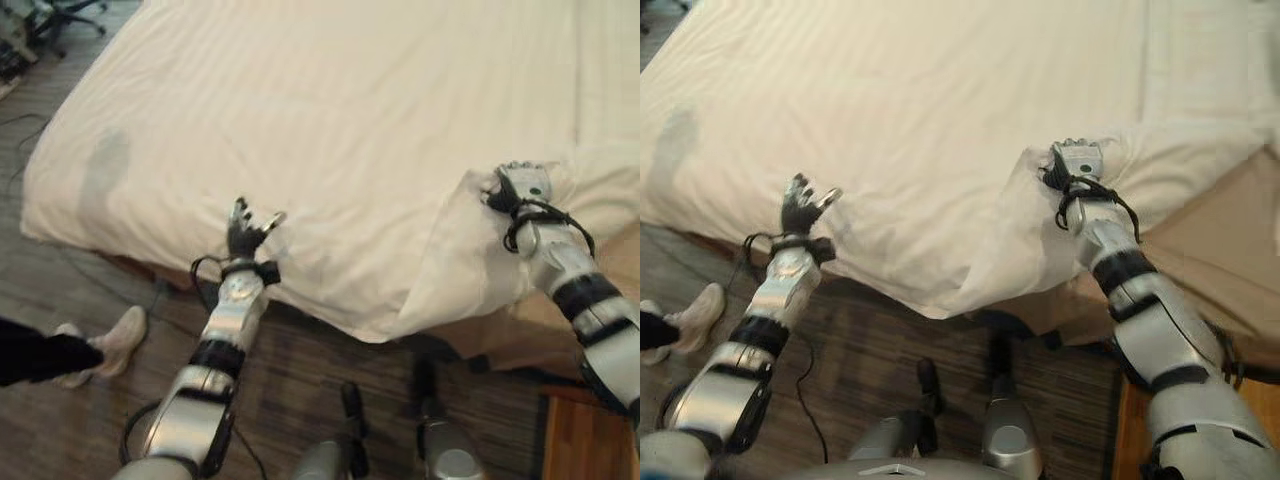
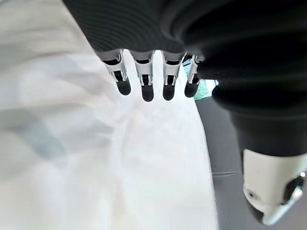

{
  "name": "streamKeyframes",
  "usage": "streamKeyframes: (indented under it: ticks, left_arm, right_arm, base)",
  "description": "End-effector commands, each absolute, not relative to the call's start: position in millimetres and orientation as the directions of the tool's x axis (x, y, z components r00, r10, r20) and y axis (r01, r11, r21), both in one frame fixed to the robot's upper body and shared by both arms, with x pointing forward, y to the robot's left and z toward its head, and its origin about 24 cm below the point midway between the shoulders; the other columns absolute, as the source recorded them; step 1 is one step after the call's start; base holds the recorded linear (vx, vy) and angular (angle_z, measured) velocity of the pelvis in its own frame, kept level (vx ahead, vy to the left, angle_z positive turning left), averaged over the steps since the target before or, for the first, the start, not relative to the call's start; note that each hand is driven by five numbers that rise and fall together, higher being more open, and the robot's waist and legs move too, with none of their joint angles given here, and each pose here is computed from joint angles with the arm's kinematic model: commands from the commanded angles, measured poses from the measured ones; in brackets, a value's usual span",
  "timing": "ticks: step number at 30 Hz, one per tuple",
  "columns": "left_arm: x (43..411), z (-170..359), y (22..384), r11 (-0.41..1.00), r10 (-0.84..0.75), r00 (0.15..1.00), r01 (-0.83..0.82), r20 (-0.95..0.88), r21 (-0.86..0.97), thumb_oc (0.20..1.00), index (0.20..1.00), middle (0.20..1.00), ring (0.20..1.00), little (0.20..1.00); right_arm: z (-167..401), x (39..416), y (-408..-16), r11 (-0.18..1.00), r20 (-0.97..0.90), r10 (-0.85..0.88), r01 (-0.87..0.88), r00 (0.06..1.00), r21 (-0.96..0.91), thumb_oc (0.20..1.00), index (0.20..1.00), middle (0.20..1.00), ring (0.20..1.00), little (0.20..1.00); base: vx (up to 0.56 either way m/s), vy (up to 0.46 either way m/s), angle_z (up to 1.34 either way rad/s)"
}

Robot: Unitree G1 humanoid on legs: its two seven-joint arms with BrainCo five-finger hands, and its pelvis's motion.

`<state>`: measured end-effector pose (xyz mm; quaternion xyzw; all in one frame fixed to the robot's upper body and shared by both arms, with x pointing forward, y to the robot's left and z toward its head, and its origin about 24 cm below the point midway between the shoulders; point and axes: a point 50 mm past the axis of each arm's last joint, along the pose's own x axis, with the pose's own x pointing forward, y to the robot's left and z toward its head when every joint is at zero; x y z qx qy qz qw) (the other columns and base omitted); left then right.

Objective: Making the bed.

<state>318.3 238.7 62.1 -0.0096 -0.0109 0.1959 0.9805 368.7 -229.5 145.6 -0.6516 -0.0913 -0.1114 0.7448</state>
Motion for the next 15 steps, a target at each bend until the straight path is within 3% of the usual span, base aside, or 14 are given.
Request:
streamKeyframes:
  ticks: [1, 10, 11, 15]
  left_arm:
    - [320.2, 56.2, 242.8, 0.932, 0.355, 0.935, -0.354, 0.006, 0.077, 1.0, 1.0, 1.0, 1.0, 1.0]
    - [271.8, 18.5, 259.0, 0.929, 0.368, 0.924, -0.359, -0.103, 0.093, 1.0, 1.0, 1.0, 1.0, 1.0]
    - [263.3, 9.4, 256.4, 0.931, 0.362, 0.922, -0.352, -0.134, 0.093, 1.0, 1.0, 1.0, 1.0, 1.0]
    - [249.9, -3.4, 253.7, 0.927, 0.374, 0.91, -0.367, -0.178, 0.074, 1.0, 1.0, 1.0, 1.0, 1.0]
  right_arm:
    - [133.3, 362.8, -259.4, 0.075, 0.23, -0.134, 0.241, 0.964, -0.968, 0.2, 0.2, 0.2, 0.2, 0.2]
    - [78.1, 302.3, -291.9, 0.239, 0.134, -0.267, 0.2, 0.954, -0.95, 0.2, 0.2, 0.2, 0.2, 0.2]
    - [61.3, 289.7, -297.2, 0.267, 0.082, -0.304, 0.167, 0.949, -0.949, 1.0, 1.0, 1.0, 1.0, 1.0]
    - [7.7, 252.5, -306.2, 0.348, -0.099, -0.393, 0.048, 0.914, -0.936, 1.0, 1.0, 1.0, 1.0, 1.0]
  base:
    - [-0.03, 0.049, -0.35]
    - [-0.05, 0.052, -0.29]
    - [-0.07, 0.062, -0.28]
    - [-0.05, 0.027, -0.28]
